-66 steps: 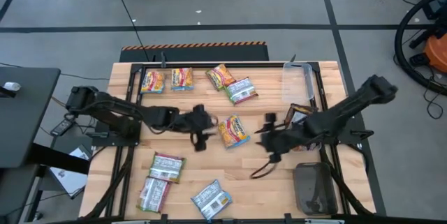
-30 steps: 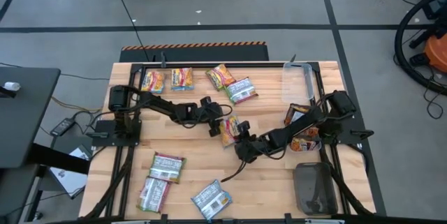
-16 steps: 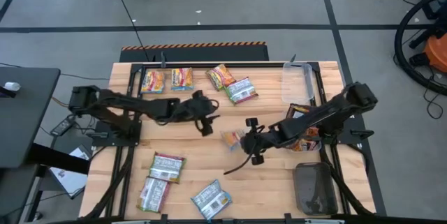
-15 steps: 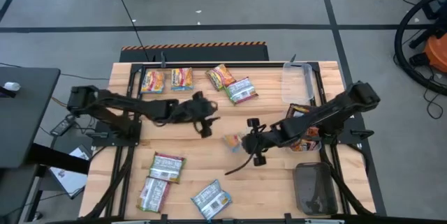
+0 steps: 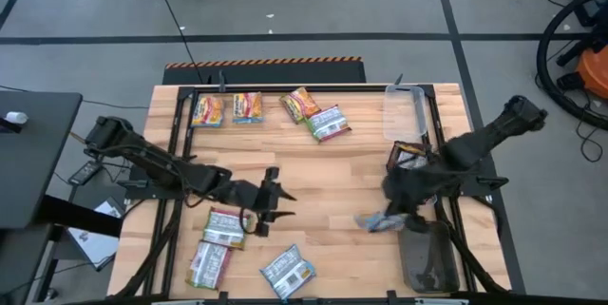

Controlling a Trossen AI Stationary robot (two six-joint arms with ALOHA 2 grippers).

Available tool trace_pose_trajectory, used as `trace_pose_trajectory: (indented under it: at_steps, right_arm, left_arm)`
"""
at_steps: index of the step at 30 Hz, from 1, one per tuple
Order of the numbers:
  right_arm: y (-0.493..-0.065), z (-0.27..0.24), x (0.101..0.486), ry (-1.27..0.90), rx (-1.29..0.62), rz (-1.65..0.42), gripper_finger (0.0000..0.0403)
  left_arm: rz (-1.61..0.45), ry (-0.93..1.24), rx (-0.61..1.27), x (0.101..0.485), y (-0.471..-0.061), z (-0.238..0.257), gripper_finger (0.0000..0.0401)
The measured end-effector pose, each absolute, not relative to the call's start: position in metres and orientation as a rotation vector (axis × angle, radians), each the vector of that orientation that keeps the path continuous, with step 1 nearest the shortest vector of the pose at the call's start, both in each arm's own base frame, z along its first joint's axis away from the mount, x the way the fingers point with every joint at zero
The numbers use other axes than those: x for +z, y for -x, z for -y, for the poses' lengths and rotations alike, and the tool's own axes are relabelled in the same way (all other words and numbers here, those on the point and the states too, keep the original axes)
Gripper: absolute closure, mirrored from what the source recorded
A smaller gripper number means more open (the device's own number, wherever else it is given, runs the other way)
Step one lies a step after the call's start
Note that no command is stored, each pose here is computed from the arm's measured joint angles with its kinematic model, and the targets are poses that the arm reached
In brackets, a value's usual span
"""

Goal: Sort Maruchan noodles
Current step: Put the blue noodle pack into the black bin

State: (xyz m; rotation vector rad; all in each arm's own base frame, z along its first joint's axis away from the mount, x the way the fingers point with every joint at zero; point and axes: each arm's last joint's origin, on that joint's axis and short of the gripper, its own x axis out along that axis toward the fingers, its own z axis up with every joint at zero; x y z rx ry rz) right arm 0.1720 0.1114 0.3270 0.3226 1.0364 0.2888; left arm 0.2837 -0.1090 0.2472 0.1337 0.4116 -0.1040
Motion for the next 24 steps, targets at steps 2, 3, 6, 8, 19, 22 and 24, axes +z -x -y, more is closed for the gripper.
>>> trace_pose_trajectory:
  at_steps: [2,3,6,8,19,22,24]
  right_arm:
    - [-0.155,-0.115,0.33,-0.368,0.266,-1.079,0.0398]
    - [-0.146,-0.118,0.329,-0.396,0.257,-1.109,0.0398]
    - [-0.126,-0.126,0.322,-0.484,0.245,-1.186,0.0398]
    - [-0.114,-0.133,0.314,-0.559,0.247,-1.241,0.0398]
    - [-0.093,-0.16,0.255,-0.647,0.195,-1.34,0.0398]
    - [-0.091,-0.155,0.241,-0.61,0.142,-1.362,0.0393]
    - [-0.09,-0.15,0.236,-0.588,0.098,-1.377,0.0387]
  left_arm:
    - [-0.404,-0.138,-0.104,0.253,-0.277,0.113,0.0229]
    - [-0.39,-0.132,-0.104,0.257,-0.274,0.114,0.0229]
    - [-0.365,-0.118,-0.115,0.267,-0.265,0.116,0.0229]
    - [-0.342,-0.102,-0.132,0.275,-0.259,0.118,0.0229]
    - [-0.209,-0.049,-0.263,0.293,-0.248,0.134,0.0229]
    - [-0.187,-0.043,-0.263,0.295,-0.249,0.134,0.0229]
    - [-0.175,-0.038,-0.257,0.297,-0.25,0.133,0.0229]
